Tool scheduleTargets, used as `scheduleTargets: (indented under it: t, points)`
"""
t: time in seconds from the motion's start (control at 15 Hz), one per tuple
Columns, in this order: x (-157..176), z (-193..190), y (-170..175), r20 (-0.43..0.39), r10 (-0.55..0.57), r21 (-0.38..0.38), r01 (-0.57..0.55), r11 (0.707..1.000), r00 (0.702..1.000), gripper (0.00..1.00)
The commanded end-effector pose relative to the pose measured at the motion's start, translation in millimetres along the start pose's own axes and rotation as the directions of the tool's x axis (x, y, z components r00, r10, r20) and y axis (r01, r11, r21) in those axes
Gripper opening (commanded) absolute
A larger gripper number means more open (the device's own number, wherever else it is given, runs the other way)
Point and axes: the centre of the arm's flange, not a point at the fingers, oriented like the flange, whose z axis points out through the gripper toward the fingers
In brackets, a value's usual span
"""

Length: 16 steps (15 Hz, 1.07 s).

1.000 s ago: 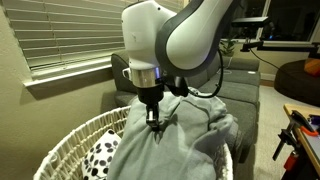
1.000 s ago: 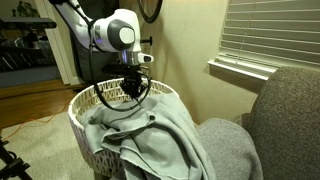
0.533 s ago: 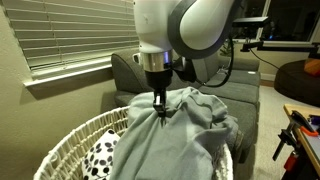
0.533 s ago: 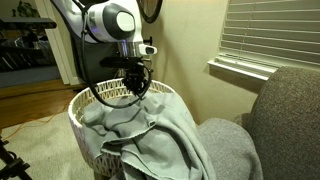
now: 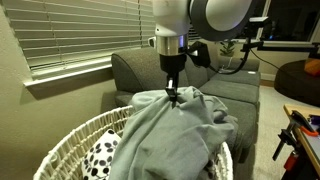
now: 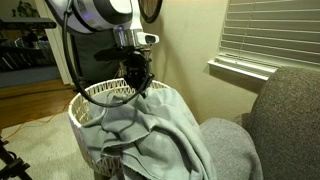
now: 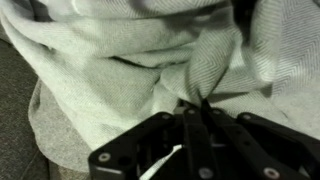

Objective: Put the green blanket in the basket on the couch

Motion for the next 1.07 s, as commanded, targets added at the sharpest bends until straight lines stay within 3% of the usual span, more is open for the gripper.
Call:
scheduleTargets:
  t: [0.0,1.0]
  points:
    - [-38,-23,20,-0.013,0.067,-0.045,-0.068,0.997,0.998,0.01]
    - [-88,-40,113,-0.019,0.279,-0.143,-0.279,0.95,0.96,0.01]
